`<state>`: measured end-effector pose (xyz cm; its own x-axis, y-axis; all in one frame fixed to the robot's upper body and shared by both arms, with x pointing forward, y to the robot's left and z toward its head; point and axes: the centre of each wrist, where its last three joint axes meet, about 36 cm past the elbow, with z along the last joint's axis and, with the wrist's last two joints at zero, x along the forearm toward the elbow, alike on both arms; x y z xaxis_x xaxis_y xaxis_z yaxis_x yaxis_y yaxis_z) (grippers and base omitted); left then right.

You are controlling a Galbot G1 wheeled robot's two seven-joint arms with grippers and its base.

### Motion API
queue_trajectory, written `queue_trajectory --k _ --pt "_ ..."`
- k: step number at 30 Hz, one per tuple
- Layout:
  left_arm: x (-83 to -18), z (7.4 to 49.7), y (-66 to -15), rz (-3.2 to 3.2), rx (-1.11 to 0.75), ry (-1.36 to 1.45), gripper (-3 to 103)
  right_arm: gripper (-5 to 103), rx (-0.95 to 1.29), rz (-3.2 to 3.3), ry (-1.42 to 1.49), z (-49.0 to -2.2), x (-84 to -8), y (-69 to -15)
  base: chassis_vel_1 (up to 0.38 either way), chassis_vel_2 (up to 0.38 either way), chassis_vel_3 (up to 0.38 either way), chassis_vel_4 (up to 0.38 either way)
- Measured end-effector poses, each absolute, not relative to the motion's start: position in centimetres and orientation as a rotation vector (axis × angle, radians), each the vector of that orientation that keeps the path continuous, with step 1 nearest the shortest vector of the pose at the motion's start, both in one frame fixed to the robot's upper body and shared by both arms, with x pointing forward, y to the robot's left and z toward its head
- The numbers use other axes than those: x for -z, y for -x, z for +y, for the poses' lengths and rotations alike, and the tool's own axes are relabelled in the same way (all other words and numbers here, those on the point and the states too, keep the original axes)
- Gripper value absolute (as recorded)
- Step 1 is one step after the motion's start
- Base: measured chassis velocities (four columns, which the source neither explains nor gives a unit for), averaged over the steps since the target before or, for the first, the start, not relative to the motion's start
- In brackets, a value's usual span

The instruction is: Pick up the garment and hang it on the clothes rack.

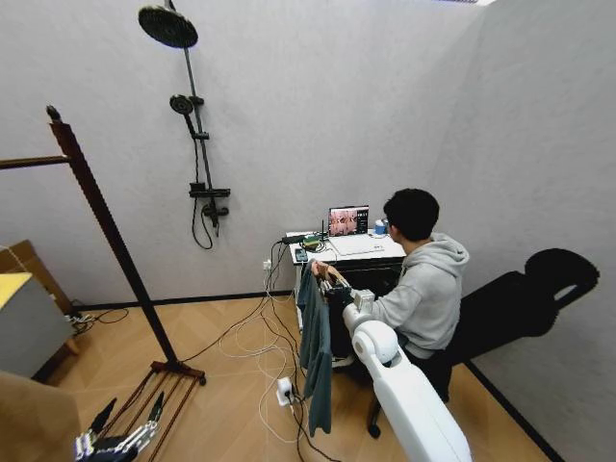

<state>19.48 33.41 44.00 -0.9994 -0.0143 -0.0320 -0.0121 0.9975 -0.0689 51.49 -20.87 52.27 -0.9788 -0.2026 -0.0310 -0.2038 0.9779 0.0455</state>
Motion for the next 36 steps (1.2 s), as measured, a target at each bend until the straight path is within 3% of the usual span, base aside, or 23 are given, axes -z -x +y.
queue_trajectory --k 2,14,26,36 --pt "-44.0 33.4 -19.5 3.107 0.107 0.020 100 10 -0.070 3.106 0.317 -21.2 -51.8 -51.1 0.000 0.000 0.000 0.000" --pt "-44.0 33.4 -19.5 3.107 0.107 0.021 100 9 -0.047 3.095 0.289 -22.9 -51.1 -47.4 0.000 0.000 0.000 0.000" --pt "-44.0 33.4 -19.5 3.107 0.107 0.021 100 9 0.040 2.925 0.413 -25.6 -58.2 -39.3 0.000 0.000 0.000 0.000" --pt "-44.0 33.4 -19.5 3.107 0.107 0.020 100 9 0.011 2.902 0.458 -26.4 -60.2 -36.0 0.009 0.011 0.009 0.010"
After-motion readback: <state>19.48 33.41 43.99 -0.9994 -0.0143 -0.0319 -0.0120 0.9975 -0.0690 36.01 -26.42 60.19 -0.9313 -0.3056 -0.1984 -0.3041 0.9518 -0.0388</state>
